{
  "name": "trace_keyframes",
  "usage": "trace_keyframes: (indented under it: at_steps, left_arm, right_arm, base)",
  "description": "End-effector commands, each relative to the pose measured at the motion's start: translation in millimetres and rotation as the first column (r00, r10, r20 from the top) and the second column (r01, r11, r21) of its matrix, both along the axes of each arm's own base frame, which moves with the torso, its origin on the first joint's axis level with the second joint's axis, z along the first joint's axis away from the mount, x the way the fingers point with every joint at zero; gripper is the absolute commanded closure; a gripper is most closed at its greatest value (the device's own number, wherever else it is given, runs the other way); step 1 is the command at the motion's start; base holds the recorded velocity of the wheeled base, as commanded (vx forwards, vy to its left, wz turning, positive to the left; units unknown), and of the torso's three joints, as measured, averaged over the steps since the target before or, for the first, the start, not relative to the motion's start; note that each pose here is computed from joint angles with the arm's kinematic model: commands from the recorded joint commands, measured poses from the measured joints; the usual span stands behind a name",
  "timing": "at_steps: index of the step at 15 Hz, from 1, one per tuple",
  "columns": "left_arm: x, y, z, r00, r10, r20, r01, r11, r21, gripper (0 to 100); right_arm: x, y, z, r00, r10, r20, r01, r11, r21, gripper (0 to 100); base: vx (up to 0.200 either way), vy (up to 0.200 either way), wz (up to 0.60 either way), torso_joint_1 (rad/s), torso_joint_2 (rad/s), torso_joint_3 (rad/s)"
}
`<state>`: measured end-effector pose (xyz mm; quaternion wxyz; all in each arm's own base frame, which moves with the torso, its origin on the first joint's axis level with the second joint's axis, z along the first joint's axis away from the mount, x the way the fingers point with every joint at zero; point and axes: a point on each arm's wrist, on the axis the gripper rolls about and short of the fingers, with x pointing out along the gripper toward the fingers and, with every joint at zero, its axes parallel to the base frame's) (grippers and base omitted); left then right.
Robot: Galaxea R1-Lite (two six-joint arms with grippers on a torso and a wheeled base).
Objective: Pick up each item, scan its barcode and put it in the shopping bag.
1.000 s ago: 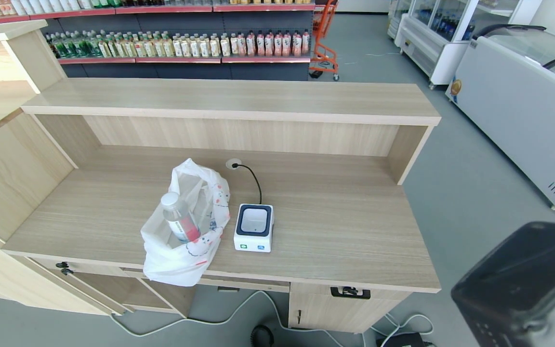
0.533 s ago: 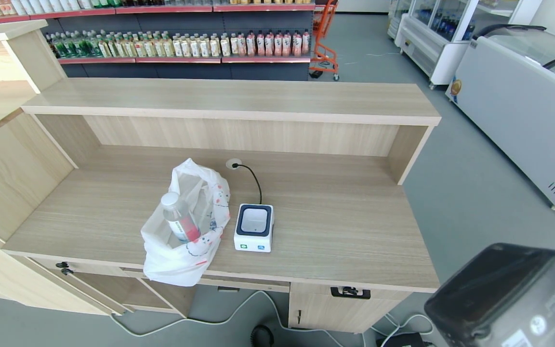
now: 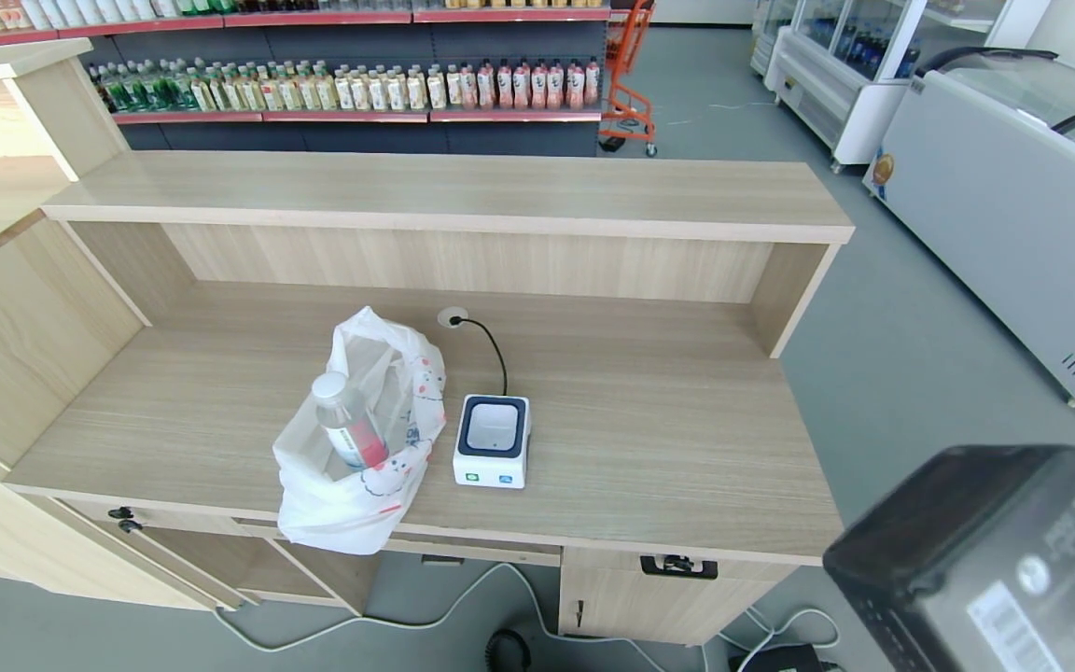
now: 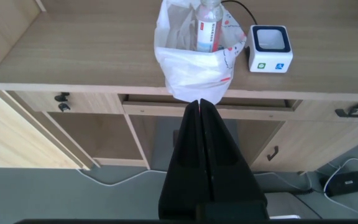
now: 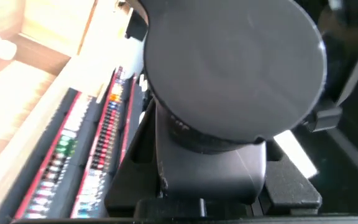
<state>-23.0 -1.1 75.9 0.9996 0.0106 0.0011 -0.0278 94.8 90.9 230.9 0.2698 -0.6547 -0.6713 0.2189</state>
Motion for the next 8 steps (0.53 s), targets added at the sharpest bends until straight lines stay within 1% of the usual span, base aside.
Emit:
trace_keyframes:
  at_steps: [1, 2, 3, 4, 5, 6, 7, 8]
  left_arm:
    - [0.0, 0.0, 0.0, 1.0, 0.0, 0.0, 0.0, 1.0, 0.0, 100]
    - [0.0, 0.0, 0.0, 1.0, 0.0, 0.0, 0.0, 1.0, 0.0, 100]
    - [0.0, 0.0, 0.0, 1.0, 0.0, 0.0, 0.0, 1.0, 0.0, 100]
    - [0.0, 0.0, 0.0, 1.0, 0.0, 0.0, 0.0, 1.0, 0.0, 100]
    - [0.0, 0.0, 0.0, 1.0, 0.0, 0.0, 0.0, 1.0, 0.0, 100]
    - [0.0, 0.0, 0.0, 1.0, 0.0, 0.0, 0.0, 1.0, 0.0, 100]
    - [0.0, 0.0, 0.0, 1.0, 0.0, 0.0, 0.0, 1.0, 0.0, 100]
    - [0.0, 0.0, 0.0, 1.0, 0.0, 0.0, 0.0, 1.0, 0.0, 100]
  right_arm:
    - [14.6, -8.1, 0.7, 0.98, -0.12, -0.158, 0.121, 0.993, -0.001, 100]
    - [27.7, -25.5, -2.8, 0.836, -0.299, -0.46, 0.338, 0.941, 0.002, 100]
    - [33.0, -40.2, -5.4, 0.631, -0.389, -0.671, 0.529, 0.849, 0.005, 100]
    - [32.9, -51.8, -2.5, 0.482, -0.382, -0.788, 0.657, 0.753, 0.036, 100]
    - [34.1, -60.9, -1.7, 0.318, -0.306, -0.897, 0.774, 0.631, 0.059, 100]
    - [37.4, -62.7, -3.7, 0.159, -0.139, -0.978, 0.836, 0.545, 0.058, 100]
    - [40.7, -63.2, -1.8, 0.053, 0.042, -0.998, 0.867, 0.493, 0.067, 100]
    - [44.2, -63.9, 0.2, -0.043, 0.198, -0.979, 0.885, 0.463, 0.055, 100]
  base:
    - [0.0, 0.0, 0.0, 0.0, 0.0, 0.0]
    - [0.0, 0.0, 0.0, 0.0, 0.0, 0.0]
    - [0.0, 0.0, 0.0, 0.0, 0.0, 0.0]
    - [0.0, 0.0, 0.0, 0.0, 0.0, 0.0]
    - [0.0, 0.0, 0.0, 0.0, 0.0, 0.0]
    - [0.0, 0.0, 0.0, 0.0, 0.0, 0.0]
    - [0.0, 0.0, 0.0, 0.0, 0.0, 0.0]
    - [0.0, 0.0, 0.0, 0.0, 0.0, 0.0]
